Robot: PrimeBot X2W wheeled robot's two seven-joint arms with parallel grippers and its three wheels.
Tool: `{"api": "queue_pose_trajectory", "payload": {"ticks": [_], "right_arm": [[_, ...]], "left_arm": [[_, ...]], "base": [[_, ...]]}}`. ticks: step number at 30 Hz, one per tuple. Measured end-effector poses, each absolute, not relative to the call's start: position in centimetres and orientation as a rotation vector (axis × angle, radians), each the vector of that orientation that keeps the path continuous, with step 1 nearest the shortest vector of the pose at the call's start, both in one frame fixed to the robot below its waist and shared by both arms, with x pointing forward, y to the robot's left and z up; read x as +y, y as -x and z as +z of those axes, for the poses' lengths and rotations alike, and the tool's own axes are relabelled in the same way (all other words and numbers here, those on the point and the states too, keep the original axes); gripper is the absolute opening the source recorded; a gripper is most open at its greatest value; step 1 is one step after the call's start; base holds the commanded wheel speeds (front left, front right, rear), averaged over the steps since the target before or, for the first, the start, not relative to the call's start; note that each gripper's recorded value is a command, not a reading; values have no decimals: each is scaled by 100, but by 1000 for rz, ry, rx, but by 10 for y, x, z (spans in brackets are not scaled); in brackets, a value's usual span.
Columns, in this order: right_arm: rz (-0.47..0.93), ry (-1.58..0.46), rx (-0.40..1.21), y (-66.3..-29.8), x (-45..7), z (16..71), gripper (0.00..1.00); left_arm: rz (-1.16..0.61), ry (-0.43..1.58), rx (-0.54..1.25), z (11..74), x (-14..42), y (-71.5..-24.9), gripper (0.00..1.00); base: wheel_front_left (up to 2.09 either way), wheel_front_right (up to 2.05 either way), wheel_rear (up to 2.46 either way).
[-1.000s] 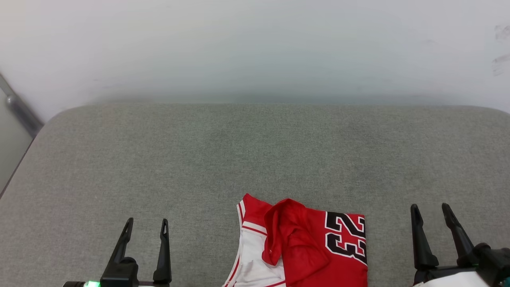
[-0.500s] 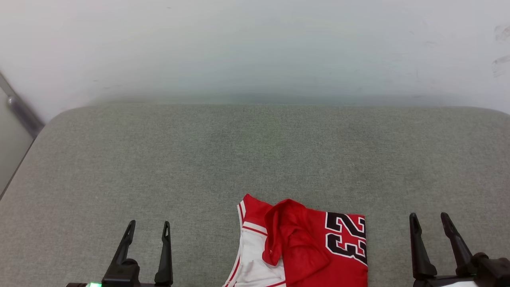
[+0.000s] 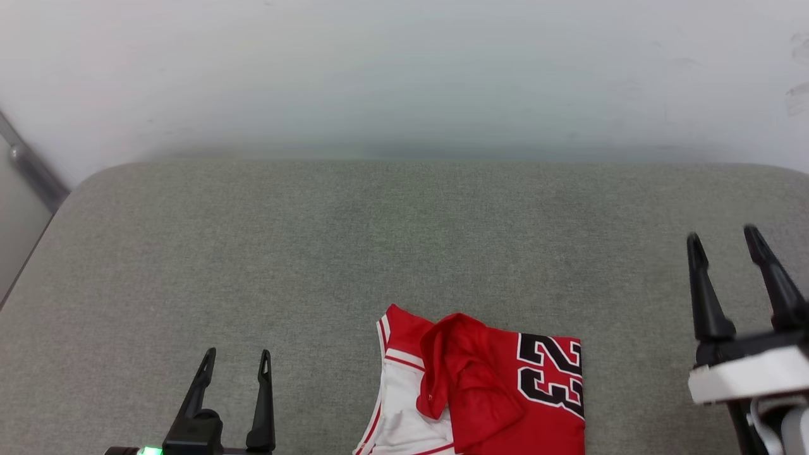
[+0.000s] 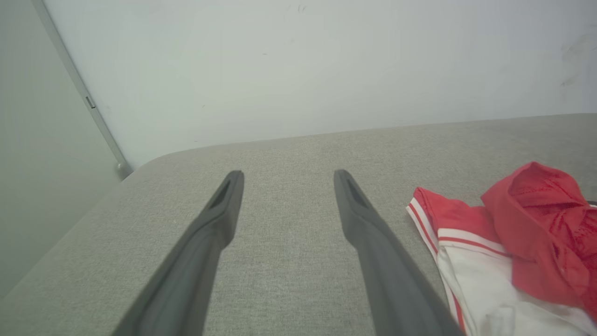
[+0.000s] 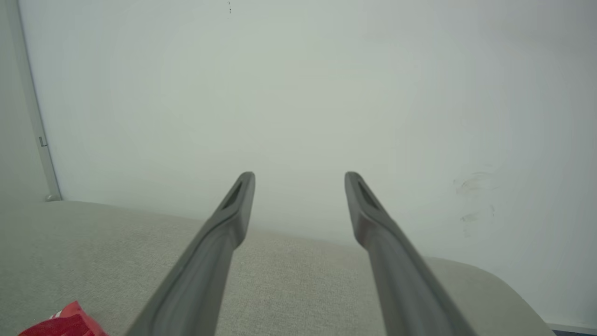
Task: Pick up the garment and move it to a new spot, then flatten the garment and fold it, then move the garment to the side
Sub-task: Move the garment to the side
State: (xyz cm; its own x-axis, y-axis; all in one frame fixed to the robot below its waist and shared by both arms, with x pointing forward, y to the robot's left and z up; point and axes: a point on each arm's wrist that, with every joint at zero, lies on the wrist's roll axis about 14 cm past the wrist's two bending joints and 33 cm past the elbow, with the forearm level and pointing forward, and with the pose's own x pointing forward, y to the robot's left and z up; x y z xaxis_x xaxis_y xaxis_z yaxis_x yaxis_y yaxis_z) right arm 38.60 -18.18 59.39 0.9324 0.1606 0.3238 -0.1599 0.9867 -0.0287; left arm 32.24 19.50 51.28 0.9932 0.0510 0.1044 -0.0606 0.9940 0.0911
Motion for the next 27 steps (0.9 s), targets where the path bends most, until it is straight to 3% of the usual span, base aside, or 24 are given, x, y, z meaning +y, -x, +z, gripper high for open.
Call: {"api": "queue_pose_trajectory", "payload": {"ticks": [5,10,17,23,27], "right_arm": [[283,91,-232,-416,-165,610,100],[404,77,150,-431,-149,571,100],[525,-56,737,-402,-149,495,100],[552,-192,1002,-379,-146,443,100],[576,-289,1092,-369,-130,416,100]], "left_arm": [[53,-92,-95,511,194,-324,100],[57,-91,-88,509,195,-328,100],[64,-86,-80,507,196,-336,100],[66,-84,-74,506,197,-348,100],[71,-84,-69,504,199,-355,100]], "base": [[0,0,0],[0,0,0],[0,0,0],[0,0,0],[0,0,0]]}}
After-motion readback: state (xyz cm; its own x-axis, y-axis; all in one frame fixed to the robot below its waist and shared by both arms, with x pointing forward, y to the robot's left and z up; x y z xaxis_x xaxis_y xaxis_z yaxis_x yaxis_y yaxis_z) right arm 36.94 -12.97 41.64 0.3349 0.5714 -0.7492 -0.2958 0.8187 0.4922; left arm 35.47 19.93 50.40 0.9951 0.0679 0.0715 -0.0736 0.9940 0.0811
